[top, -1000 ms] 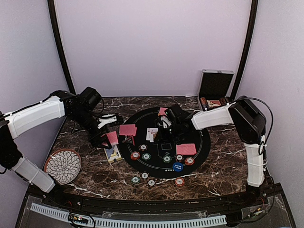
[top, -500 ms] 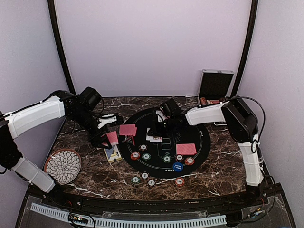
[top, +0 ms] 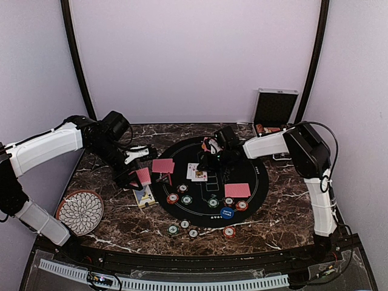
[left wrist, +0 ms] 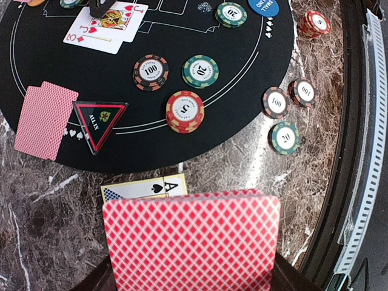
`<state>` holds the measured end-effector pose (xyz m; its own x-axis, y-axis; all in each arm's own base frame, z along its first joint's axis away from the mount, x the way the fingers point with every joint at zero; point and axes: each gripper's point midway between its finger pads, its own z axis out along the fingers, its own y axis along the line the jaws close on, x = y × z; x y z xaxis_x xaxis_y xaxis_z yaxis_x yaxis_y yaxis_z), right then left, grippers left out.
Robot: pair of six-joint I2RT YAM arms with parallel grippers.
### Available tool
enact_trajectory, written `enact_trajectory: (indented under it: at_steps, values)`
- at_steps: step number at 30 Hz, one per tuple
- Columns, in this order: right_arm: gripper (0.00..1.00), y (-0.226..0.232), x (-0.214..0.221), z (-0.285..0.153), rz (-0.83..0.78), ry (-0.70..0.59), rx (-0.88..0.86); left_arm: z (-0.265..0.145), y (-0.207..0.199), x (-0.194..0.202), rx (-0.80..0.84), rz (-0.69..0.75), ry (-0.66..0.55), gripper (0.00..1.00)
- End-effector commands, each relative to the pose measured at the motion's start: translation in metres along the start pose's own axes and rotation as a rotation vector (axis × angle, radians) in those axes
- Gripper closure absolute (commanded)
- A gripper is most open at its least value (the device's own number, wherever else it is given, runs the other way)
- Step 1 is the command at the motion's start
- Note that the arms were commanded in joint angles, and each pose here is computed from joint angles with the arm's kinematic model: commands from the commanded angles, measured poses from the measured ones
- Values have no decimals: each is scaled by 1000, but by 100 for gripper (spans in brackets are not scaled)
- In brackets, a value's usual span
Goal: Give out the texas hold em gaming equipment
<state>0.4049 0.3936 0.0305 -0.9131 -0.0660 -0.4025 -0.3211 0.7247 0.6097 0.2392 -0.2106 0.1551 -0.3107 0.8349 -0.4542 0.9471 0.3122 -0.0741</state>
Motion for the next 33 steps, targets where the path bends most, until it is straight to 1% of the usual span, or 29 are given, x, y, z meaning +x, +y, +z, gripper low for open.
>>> enact_trajectory:
  at_steps: [1,10,14,16,18,19,21,23,26,29,33]
  values:
    - [89,-26,10,4,25,20,59,-15,-4,-6,-5,19,-34,100]
    - [90,-45,7,-1,47,9,96,-14,-5,-5,-3,19,-32,100]
    - [89,-22,-11,-19,21,-42,50,-15,-4,-5,-10,22,-31,100]
    - [80,3,-23,-34,14,-77,-13,-16,-4,-6,-9,24,-33,100]
    - [64,34,-31,-48,-7,-111,-78,-16,-4,-7,-10,25,-34,100]
    - [58,51,-32,-53,-18,-116,-112,-15,-3,-7,-9,25,-35,100]
    - [47,85,-27,-60,-37,-102,-187,-15,-2,-9,-9,26,-38,100]
    - [36,118,-17,-62,-35,-68,-299,-15,-1,-11,-13,28,-42,100]
    - [25,155,2,-64,26,0,-469,-15,1,-13,-14,31,-47,100]
    - [15,184,20,-62,49,70,-578,-15,2,-15,-20,32,-52,100]
    - [10,212,42,-53,66,161,-665,-16,3,-16,-24,35,-60,100]
